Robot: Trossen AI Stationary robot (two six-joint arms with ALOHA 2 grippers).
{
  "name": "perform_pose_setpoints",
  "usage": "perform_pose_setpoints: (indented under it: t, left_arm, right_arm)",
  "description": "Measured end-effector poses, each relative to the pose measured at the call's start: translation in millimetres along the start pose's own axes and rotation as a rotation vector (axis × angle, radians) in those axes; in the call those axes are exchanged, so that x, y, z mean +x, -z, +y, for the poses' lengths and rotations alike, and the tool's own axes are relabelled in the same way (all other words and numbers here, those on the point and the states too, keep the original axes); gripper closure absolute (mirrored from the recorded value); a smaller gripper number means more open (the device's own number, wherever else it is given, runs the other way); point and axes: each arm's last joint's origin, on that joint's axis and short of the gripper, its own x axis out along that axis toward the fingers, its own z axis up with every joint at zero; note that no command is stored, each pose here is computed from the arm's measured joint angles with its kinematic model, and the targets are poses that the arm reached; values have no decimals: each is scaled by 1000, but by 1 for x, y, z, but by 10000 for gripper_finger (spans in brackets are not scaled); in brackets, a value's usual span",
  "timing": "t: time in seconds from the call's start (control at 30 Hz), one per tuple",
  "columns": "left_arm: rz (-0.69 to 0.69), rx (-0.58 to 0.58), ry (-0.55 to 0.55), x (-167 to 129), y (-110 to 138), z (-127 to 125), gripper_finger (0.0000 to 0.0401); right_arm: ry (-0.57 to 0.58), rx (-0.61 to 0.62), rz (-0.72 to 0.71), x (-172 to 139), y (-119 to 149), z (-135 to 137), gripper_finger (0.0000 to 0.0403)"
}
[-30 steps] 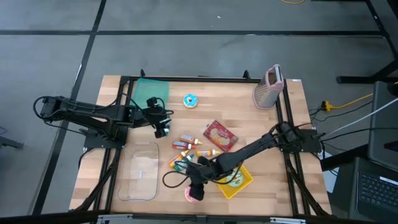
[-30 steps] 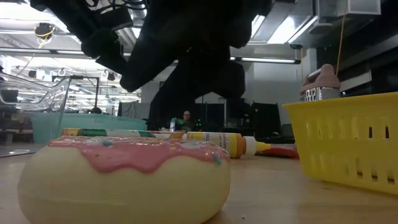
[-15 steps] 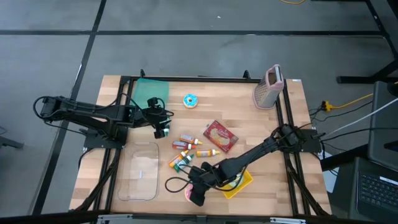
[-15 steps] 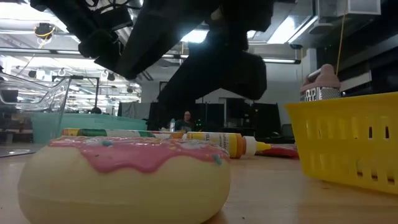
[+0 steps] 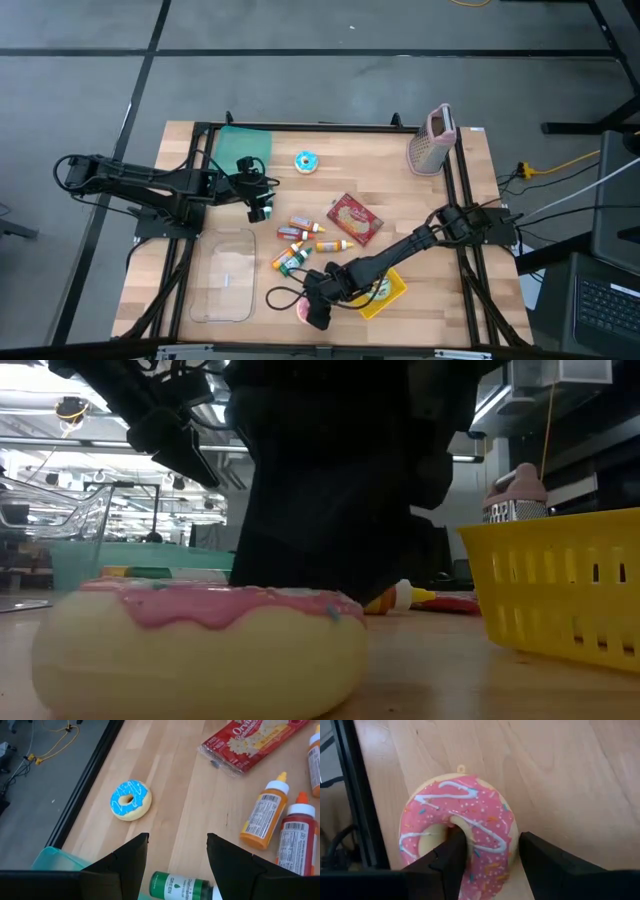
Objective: Pick & Place Food Item
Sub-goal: Put the pink donut into the yellow bin
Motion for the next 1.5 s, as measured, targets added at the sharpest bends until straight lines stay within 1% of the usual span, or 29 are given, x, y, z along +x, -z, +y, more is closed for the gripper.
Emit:
perform_pose_setpoints:
  t: [0.07, 0.13, 0.2, 0.33, 0.37, 0.5, 0.57, 0.67, 0.77, 0.87, 0.97, 1.07, 1.2, 1.4, 1.5]
  left_arm:
    - [-1, -1, 0, 0, 0, 0, 201]
    - [-1, -1, 0, 0, 0, 0, 201]
    - [-2, 0, 0, 0, 0, 0, 201]
    - [-2, 0, 1, 0, 0, 0, 201]
    - [-1, 0, 1, 0, 0, 0, 201]
    - [-1, 0, 2, 0, 0, 0, 201]
    - [-2, 0, 2, 0, 0, 0, 201]
    - [-2, 1, 3, 0, 0, 0, 201]
    - [-2, 1, 3, 0, 0, 0, 201]
    - [-2, 1, 3, 0, 0, 0, 201]
    - [-5, 0, 3, 0, 0, 0, 201]
    - [-9, -2, 3, 0, -1, 0, 201]
    - [-22, -8, 2, 0, -2, 0, 201]
    - [-27, -10, 3, 0, -3, 0, 201]
    - [-25, -10, 5, 0, -3, 0, 201]
  right_arm:
    - [17, -11, -17, 0, -1, -1, 231]
    - [21, -20, -26, 0, -3, -2, 253]
    - [22, -22, -26, 0, -5, -4, 287]
    - [23, -17, -33, 0, -9, -7, 375]
    - [22, -16, -35, 0, -10, -8, 385]
    - [28, -30, -80, -6, -19, -10, 383]
    - [38, -42, -121, -16, -26, -10, 389]
    - [9, -53, -198, -44, -38, -4, 392]
    - [4, -78, -261, -74, -46, 1, 392]
    - [66, -68, -276, -105, -47, -1, 392]
    - [182, -19, -225, -129, -32, -5, 392]
    - [290, 58, -150, -146, -8, -6, 392]
    - [375, 174, -114, -159, 19, -1, 392]
    - [386, 276, -108, -162, 49, 13, 392]
    - [418, 322, -102, -165, 62, 15, 392]
